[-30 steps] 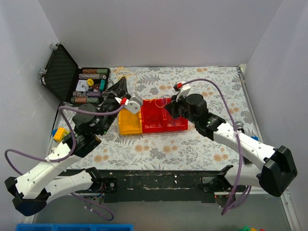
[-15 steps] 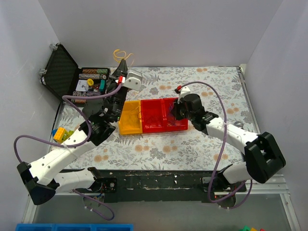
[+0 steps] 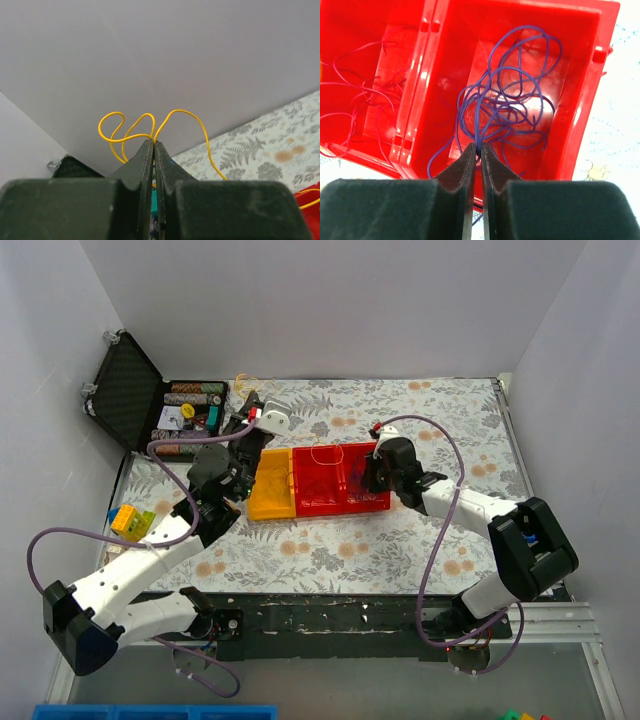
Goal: Untangle the cables
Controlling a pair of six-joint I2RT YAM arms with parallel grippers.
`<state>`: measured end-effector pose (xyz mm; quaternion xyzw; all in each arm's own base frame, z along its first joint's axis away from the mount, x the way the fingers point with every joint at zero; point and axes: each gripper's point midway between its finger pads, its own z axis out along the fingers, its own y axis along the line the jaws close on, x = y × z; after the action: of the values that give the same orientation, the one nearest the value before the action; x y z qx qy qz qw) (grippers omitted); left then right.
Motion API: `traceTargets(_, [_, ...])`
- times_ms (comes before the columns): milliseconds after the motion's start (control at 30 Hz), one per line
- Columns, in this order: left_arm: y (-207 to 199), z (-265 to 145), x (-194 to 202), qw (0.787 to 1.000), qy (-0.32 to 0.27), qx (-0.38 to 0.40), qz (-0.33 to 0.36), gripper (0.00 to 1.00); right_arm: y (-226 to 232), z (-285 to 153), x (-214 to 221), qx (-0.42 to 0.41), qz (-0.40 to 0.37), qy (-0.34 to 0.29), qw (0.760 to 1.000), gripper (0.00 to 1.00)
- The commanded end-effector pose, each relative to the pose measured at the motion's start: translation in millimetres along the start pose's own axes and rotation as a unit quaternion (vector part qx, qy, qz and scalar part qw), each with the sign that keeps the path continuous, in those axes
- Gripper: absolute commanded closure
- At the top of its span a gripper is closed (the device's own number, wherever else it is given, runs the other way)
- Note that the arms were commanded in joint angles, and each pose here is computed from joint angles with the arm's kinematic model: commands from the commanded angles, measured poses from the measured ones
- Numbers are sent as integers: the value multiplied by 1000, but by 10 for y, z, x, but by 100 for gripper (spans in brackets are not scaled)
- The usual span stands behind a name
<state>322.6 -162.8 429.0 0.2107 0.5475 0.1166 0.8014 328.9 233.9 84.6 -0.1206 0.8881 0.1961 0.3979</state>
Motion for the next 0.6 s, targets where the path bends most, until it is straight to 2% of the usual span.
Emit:
traceTargets(0, [143, 64, 317, 998, 44, -24, -32, 100, 129, -24, -481, -12, 14, -55, 998, 76])
traceTargets(100, [122, 91, 452, 998, 57, -24, -31, 100, 138, -38, -586, -9, 8, -64, 998, 66])
traceTargets(267, [34, 147, 491, 997, 62, -12, -54, 100, 152, -65, -651, -9, 7, -72, 997, 59])
traceTargets(433, [-81, 111, 701, 995, 86, 4, -48, 100, 130, -81, -663, -4, 12, -75, 997, 44])
traceTargets(567, [-191, 39, 914, 992, 116, 19, -44, 100, 146, -127, -712, -5, 12, -81, 997, 39])
